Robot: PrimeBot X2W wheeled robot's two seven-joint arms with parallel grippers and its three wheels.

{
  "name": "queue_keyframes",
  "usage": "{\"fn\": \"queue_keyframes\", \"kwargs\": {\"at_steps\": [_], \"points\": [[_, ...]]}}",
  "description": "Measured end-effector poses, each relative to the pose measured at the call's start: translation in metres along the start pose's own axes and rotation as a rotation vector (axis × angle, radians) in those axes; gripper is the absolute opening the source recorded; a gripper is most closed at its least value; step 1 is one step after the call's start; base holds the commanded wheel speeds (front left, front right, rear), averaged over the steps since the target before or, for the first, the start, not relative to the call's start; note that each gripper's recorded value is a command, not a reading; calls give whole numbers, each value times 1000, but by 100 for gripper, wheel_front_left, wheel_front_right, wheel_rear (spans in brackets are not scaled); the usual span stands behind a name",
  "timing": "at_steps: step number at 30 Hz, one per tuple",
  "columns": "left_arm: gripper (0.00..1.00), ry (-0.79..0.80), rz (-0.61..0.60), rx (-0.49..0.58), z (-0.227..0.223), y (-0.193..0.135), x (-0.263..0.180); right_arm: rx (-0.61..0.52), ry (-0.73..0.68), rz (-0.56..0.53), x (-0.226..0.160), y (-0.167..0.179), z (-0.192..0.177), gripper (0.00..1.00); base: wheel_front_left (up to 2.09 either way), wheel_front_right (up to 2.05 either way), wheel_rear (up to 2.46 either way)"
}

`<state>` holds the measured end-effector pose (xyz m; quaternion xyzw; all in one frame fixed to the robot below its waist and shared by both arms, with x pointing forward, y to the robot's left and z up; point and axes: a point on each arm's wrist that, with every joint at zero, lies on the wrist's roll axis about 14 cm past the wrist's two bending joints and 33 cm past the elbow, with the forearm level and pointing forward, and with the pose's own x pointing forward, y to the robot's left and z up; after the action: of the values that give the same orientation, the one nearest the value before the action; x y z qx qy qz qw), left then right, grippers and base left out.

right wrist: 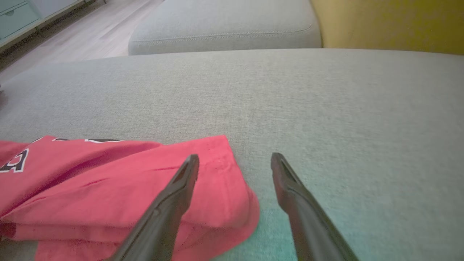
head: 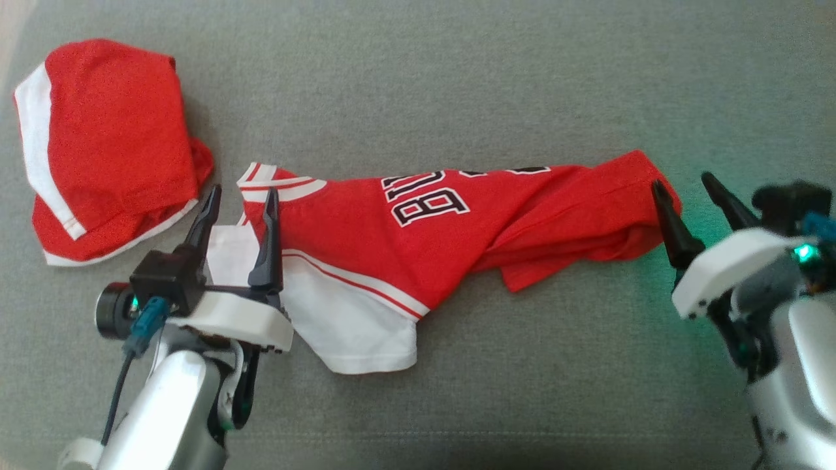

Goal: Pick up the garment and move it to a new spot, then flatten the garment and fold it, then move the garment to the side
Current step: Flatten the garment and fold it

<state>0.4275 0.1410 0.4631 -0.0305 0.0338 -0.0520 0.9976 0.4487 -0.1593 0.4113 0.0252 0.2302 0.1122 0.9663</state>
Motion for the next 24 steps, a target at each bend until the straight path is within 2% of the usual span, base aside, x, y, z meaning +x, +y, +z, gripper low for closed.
{"fn": "queue_keyframes", "kwargs": {"at_steps": [5, 10, 11, 13, 14, 18, 24], "points": [[100, 17, 10, 6, -8, 5, 5, -26, 130, 63, 23, 6, -7, 100, 0, 0, 0], [100, 16, 12, 0, -9, 4, 9, -18, 292, 103, 26, 10, -33, 100, 0, 0, 0], [100, 17, 11, 5, -10, 5, 9, -11, 311, 109, 26, 11, -37, 85, 0, 0, 0], [100, 19, 11, 7, -10, 5, 10, 2, 313, 120, 26, 13, -36, 24, 0, 0, 0], [100, 20, 9, 7, -11, 5, 11, 6, 309, 124, 26, 14, -35, 0, 0, 0, 0], [100, 21, 7, 6, -11, 4, 11, 16, 251, 122, 27, 12, -24, 0, 0, 0, 0], [100, 1, -3, 18, -4, 1, 12, 33, 89, 74, 24, -4, 10, 0, 0, 0, 0]]}}
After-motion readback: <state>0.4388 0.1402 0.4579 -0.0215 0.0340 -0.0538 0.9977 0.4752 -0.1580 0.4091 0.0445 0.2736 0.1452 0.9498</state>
